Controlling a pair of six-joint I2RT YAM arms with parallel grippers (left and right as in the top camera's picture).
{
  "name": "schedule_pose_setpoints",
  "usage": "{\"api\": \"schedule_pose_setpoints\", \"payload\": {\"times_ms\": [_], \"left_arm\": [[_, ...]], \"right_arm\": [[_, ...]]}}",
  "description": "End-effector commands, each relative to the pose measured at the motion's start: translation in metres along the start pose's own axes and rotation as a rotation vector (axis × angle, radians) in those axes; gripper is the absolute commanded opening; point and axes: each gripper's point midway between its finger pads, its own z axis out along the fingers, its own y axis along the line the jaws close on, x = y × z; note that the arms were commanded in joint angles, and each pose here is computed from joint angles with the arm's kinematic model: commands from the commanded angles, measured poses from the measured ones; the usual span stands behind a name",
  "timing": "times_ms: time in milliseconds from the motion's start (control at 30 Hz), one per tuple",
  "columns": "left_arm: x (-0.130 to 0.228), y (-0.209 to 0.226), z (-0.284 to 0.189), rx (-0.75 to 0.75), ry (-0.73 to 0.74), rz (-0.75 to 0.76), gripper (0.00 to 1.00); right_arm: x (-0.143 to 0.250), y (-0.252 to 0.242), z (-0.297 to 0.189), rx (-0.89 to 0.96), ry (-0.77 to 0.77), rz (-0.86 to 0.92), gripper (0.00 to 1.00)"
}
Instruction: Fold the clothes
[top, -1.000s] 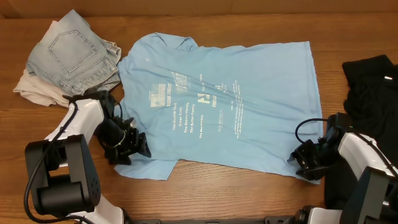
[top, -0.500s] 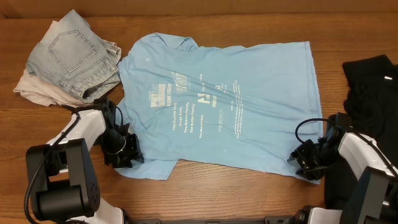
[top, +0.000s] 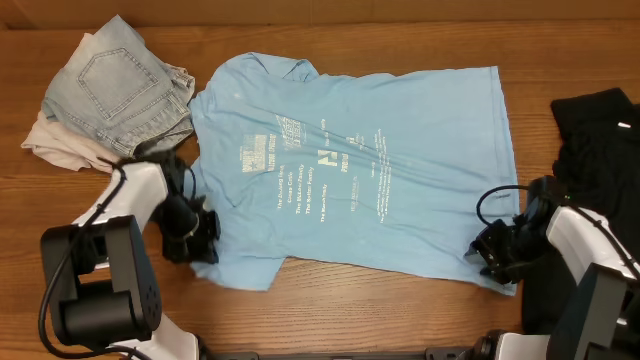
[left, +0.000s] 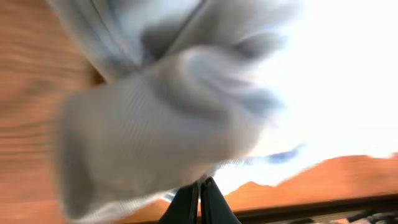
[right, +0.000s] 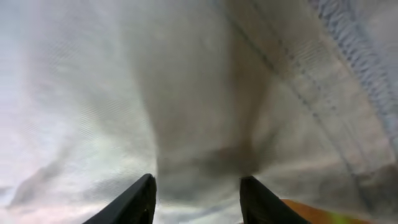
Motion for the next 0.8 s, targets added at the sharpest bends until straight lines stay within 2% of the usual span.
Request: {"api": "schedule_pose_setpoints", "payload": {"times_ms": [0, 167, 400, 533, 667, 733, 767], "left_arm": [[-0.022, -0.015, -0.041, 0.025, -0.088, 0.031, 0.04], [-0.022, -0.022, -0.067, 0.032, -0.101, 0.036, 0.04], [-0.015, -0.023, -0.067, 0.039, -0.074, 0.030, 0.04], [-0.016, -0.023, -0.067, 0.038, -0.076, 0.048, 0.04], [-0.018, -0.025, -0.067, 0.045, -0.085, 0.053, 0.04], [-0.018, -0.025, -0.067, 0.046, -0.086, 0.054, 0.04], [-0.018, -0.025, -0.067, 0.046, -0.087, 0.054, 0.04]], "right_arm": [[-0.011, 0.008, -0.017, 0.001, -0.054, -0.053, 0.50], [-0.019, -0.006, -0.020, 0.061, -0.084, -0.016, 0.61], [-0.005, -0.034, -0.005, 0.125, -0.039, 0.120, 0.61], [0.007, -0.033, 0.009, 0.081, 0.005, 0.141, 0.58], [0.003, -0.036, 0.013, 0.089, -0.018, 0.169, 0.59], [-0.002, -0.033, 0.013, 0.075, -0.038, 0.184, 0.49], [-0.005, -0.030, 0.013, 0.061, -0.047, 0.180, 0.40]]}}
